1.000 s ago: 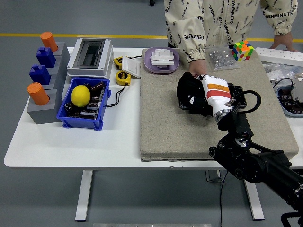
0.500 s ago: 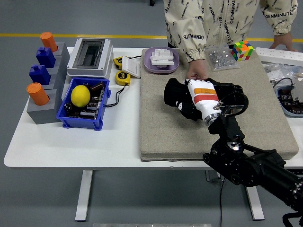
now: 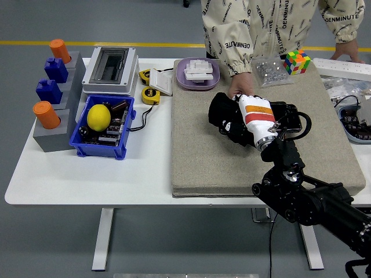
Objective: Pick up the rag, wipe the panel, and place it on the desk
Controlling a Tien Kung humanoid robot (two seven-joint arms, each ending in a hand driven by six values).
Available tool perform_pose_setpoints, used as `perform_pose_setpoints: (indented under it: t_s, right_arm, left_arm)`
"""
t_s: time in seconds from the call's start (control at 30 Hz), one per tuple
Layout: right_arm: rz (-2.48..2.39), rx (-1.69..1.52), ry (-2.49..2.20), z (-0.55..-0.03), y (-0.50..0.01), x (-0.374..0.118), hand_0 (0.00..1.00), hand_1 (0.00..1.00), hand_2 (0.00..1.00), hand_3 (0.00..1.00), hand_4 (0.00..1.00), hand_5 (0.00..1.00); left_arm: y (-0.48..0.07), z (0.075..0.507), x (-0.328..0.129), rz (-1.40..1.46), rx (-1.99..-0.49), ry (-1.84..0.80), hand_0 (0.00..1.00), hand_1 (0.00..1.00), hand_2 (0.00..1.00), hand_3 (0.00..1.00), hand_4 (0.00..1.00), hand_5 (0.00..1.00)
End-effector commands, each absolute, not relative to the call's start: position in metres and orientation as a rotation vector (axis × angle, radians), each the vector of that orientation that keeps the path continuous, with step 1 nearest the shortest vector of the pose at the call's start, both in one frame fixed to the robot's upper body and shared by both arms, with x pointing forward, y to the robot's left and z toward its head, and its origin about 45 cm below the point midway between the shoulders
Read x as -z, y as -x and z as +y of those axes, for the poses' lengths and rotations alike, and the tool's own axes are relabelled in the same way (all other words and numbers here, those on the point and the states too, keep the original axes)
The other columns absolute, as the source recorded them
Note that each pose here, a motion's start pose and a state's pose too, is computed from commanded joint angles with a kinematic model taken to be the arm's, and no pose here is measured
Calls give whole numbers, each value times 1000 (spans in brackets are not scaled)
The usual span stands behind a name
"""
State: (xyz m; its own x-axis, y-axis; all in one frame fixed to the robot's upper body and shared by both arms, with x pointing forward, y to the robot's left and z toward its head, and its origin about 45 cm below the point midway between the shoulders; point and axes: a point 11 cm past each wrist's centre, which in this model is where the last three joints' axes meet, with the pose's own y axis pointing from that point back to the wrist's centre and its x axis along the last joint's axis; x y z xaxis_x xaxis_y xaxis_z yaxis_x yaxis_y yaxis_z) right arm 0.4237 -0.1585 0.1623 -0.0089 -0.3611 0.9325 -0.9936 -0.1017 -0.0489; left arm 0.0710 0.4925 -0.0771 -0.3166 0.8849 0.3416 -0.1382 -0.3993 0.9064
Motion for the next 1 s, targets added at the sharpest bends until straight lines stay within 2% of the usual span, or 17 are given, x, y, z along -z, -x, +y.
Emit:
perform_pose_setpoints:
  t_s: [0.3,1.0]
  right_arm:
    - [-1485,-1075,-1515,-174,-426,-161,304,427,458,463,737,18]
    - [-1584,-989,-1240,-297,-433,-168,304,427,458,463,738,17]
  left_arm:
    - [-69,492,78,1058,-1805,-1174,605,642,655,562,629,442]
    - [-70,491,78,1062,-1812,-1162,605,642,655,562,629,442]
